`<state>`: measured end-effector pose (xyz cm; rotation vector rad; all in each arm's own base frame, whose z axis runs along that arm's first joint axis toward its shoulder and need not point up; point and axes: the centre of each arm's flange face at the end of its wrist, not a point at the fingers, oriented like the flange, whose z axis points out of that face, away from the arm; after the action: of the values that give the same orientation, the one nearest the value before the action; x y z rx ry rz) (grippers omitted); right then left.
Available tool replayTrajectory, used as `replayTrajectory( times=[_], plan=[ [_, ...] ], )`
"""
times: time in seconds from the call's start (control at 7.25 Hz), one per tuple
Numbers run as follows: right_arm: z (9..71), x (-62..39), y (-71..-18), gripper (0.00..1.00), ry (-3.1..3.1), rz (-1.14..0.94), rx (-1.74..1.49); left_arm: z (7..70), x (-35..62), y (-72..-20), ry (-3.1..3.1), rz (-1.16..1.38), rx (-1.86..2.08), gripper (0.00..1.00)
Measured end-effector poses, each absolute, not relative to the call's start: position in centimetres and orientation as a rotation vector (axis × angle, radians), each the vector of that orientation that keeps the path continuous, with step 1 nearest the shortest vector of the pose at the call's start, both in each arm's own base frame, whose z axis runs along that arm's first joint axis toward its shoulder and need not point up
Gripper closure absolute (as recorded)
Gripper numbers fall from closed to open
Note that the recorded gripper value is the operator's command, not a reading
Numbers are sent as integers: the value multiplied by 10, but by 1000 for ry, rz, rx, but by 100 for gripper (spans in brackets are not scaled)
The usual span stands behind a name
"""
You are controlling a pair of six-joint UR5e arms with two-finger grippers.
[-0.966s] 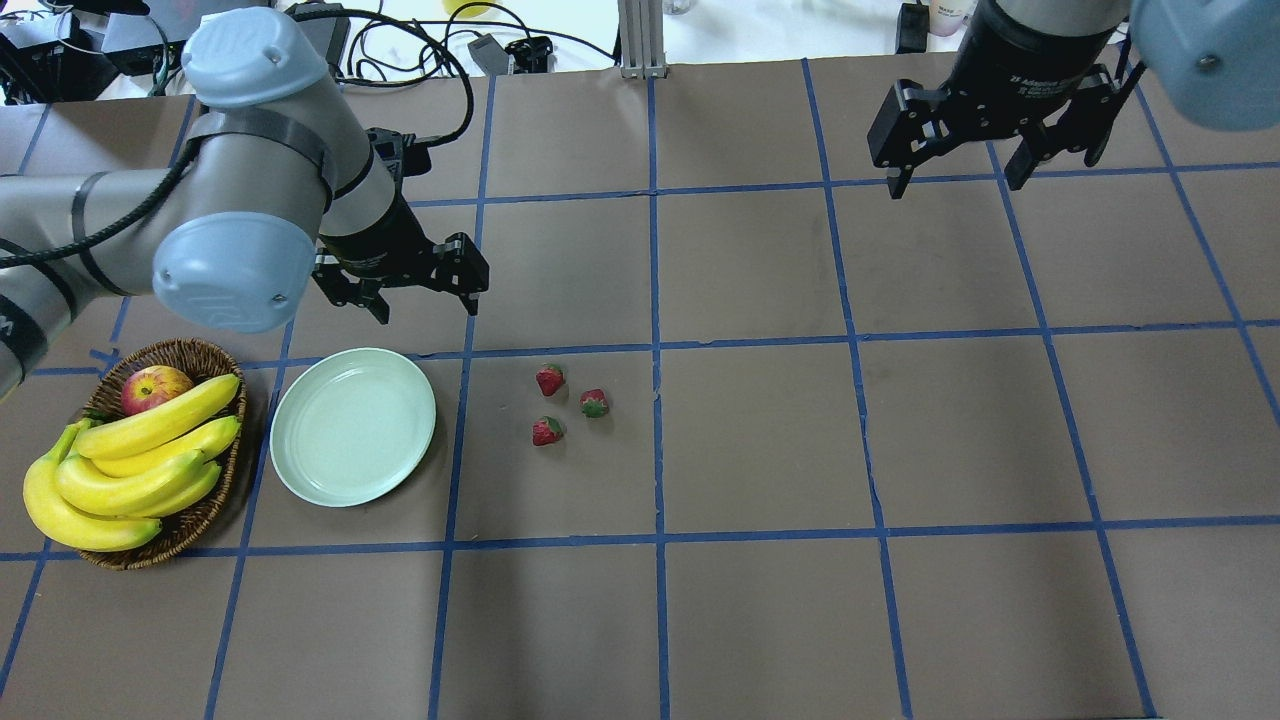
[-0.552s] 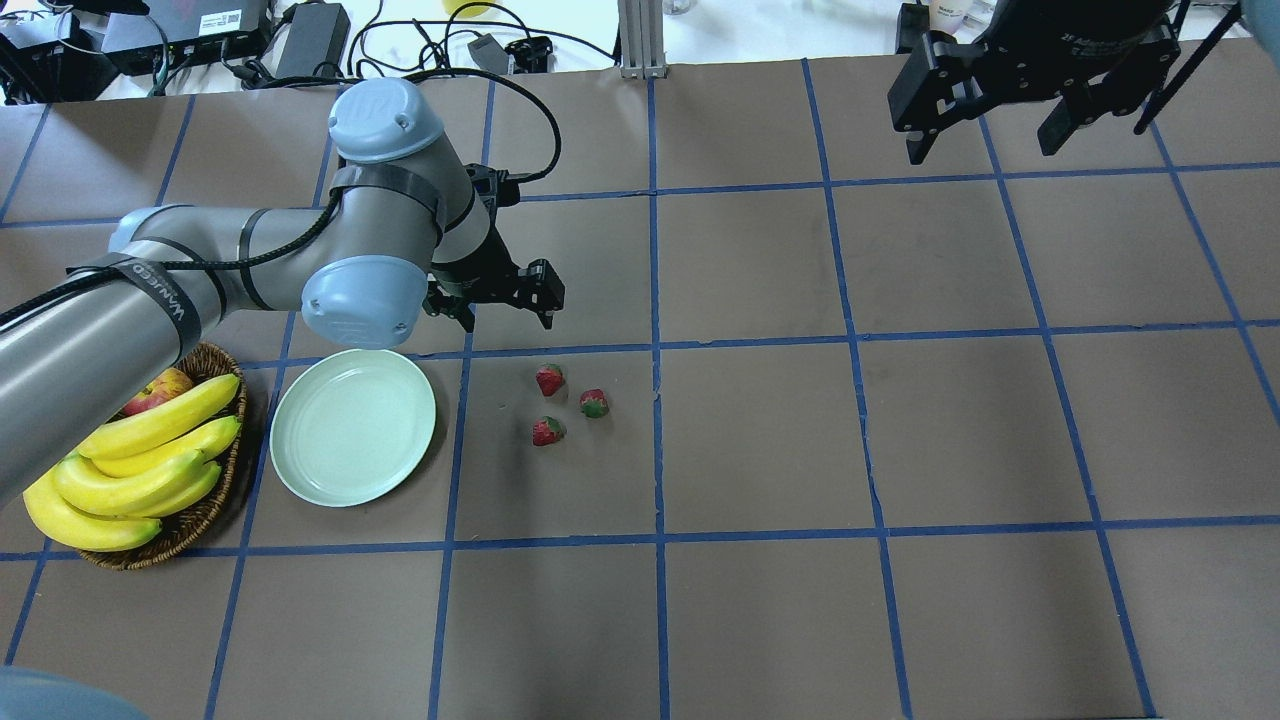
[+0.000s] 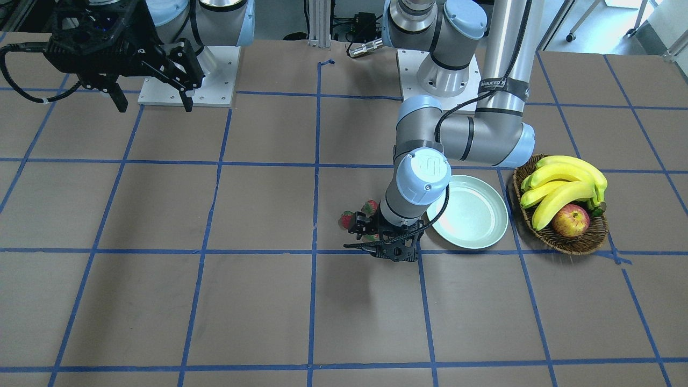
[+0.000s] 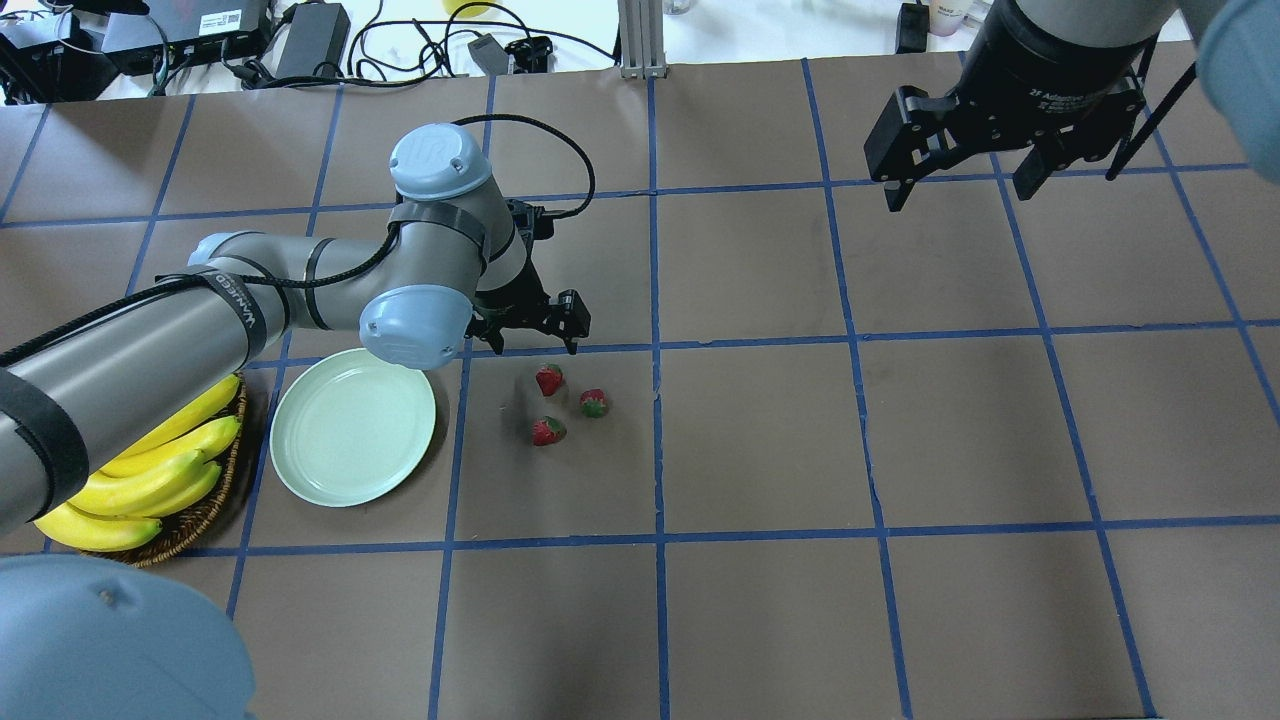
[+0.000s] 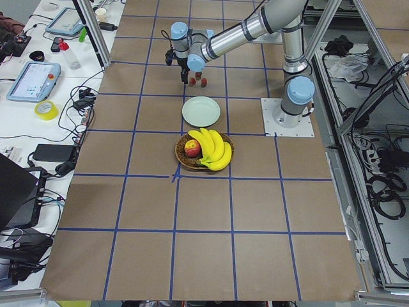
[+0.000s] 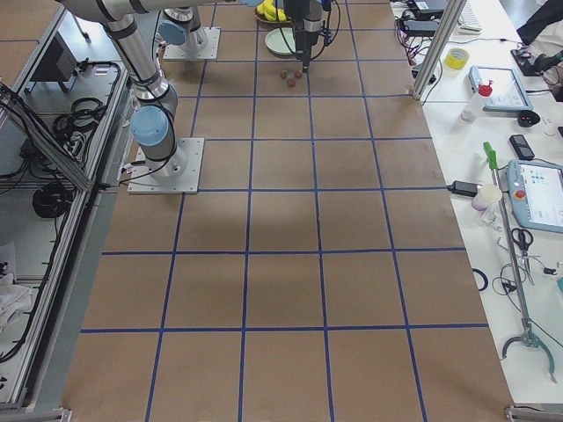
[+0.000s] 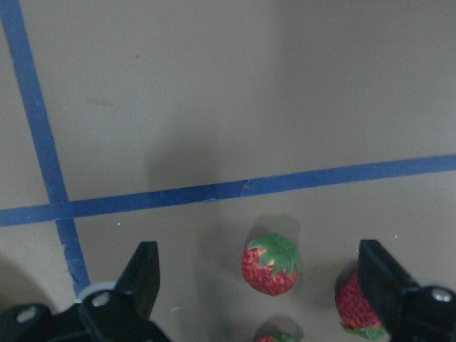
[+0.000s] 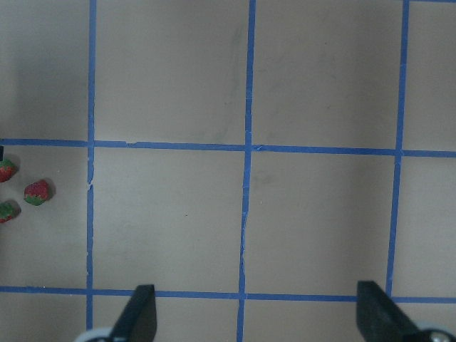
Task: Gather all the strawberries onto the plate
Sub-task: 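Lower the left gripper and grasp one strawberry from the cluster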
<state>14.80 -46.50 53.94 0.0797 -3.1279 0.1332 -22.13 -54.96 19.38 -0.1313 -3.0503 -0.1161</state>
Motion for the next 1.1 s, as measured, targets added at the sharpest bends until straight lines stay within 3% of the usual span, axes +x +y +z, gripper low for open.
replayTrajectory(
  times=[0.14, 0.41, 0.69, 0.97, 1.1],
  plan=[
    [539, 148, -467, 0, -3127, 146, 85, 188, -222, -549, -3050, -128, -135, 13],
    [538, 149, -472, 0, -3126, 180, 90, 183, -222, -545, -3049, -155, -155, 37],
    [536, 150, -474, 0, -3126, 186, 91, 176, -221, -538, -3047, -189, -179, 49],
    [537, 150, -474, 0, -3127, 190, 90, 173, -220, -536, -3046, -201, -182, 100],
    [537, 150, -474, 0, -3127, 191, 90, 173, -220, -536, -3045, -202, -182, 100]
  ],
)
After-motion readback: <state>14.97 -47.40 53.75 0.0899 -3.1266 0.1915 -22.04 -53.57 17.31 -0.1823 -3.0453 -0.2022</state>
